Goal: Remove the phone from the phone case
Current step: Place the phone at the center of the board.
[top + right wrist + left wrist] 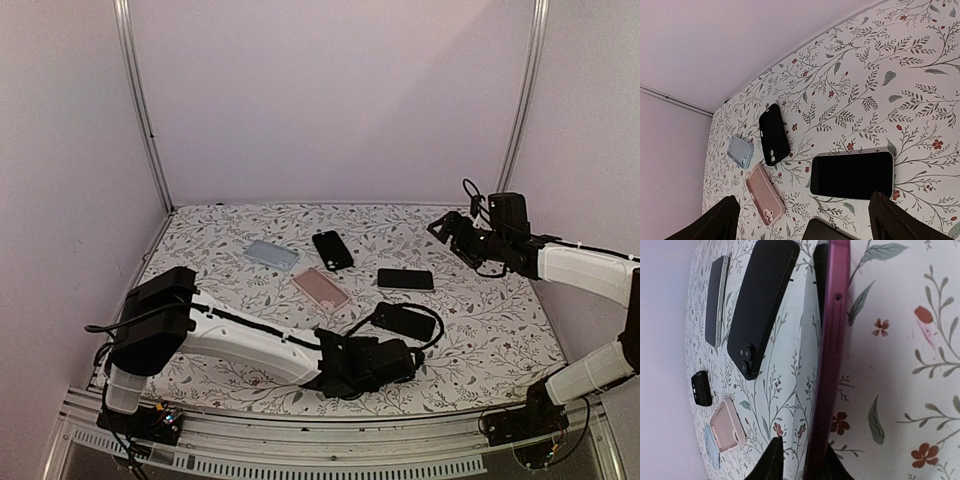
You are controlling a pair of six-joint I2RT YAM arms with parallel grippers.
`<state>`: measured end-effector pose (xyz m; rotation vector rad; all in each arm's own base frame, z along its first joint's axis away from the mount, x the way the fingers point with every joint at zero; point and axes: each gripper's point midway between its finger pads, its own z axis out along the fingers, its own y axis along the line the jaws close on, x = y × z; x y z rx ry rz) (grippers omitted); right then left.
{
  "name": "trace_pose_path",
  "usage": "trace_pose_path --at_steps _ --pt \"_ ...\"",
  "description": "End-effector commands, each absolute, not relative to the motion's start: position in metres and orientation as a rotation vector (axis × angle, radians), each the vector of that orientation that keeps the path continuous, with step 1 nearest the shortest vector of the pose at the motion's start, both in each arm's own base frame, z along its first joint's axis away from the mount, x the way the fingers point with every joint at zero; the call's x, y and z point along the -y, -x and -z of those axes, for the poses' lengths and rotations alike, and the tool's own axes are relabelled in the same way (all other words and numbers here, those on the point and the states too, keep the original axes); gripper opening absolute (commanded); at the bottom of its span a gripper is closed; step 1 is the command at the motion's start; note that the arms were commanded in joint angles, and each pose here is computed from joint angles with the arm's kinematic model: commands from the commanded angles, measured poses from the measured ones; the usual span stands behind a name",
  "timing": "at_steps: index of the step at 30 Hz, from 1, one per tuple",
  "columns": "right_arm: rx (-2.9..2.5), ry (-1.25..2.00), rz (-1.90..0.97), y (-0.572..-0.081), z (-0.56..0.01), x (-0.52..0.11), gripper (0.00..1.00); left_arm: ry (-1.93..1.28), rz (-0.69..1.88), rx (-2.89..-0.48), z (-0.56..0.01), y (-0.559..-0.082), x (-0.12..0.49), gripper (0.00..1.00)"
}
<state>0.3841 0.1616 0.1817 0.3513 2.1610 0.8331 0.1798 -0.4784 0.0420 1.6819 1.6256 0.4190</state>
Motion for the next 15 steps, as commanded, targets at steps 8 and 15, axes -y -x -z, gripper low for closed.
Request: trace_pose_path --at_steps 8,15 --pt "-2.141 -0.351 -0.860 -0.383 -0.189 -0.162 0.93 -1.628 -0.163 -1.727 -0.077 -0.156 0.477 0.26" --pt "-2.156 -0.349 -0.870 -0.382 -0.184 -0.164 0.93 -1.612 -0.093 -1.787 -0.079 -0.151 0.471 0.26"
